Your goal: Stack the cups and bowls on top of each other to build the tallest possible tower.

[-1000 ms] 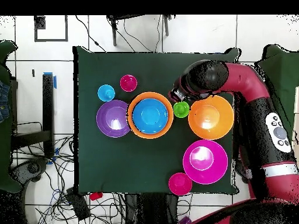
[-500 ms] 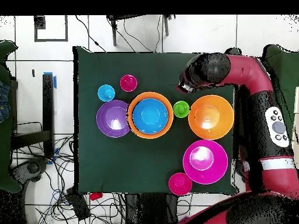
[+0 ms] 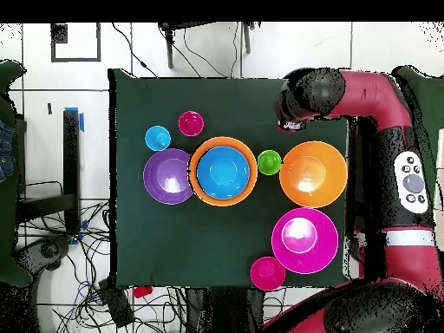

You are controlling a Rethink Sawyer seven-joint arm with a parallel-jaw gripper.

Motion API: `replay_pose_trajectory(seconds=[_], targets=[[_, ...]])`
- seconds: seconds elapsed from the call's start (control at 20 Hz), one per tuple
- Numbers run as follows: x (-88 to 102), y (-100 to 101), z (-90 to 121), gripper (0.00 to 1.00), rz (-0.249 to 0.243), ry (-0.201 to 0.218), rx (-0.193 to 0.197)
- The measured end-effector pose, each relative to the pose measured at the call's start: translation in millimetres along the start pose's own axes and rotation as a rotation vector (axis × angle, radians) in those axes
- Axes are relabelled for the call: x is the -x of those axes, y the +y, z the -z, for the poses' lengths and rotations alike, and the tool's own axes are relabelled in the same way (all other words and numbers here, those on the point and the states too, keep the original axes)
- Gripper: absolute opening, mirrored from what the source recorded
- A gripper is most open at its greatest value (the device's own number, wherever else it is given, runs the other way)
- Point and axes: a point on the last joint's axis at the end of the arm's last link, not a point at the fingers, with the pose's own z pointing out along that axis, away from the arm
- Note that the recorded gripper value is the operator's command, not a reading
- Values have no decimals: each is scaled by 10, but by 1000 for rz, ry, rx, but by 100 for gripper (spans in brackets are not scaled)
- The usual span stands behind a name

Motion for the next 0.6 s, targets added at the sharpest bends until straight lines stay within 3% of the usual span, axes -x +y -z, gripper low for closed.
replay_pose_trajectory(seconds=[0.15, 0.6], targets=[[-74, -22, -15, 100, 54, 43, 13], [-267, 9, -151, 100, 60, 179, 76]])
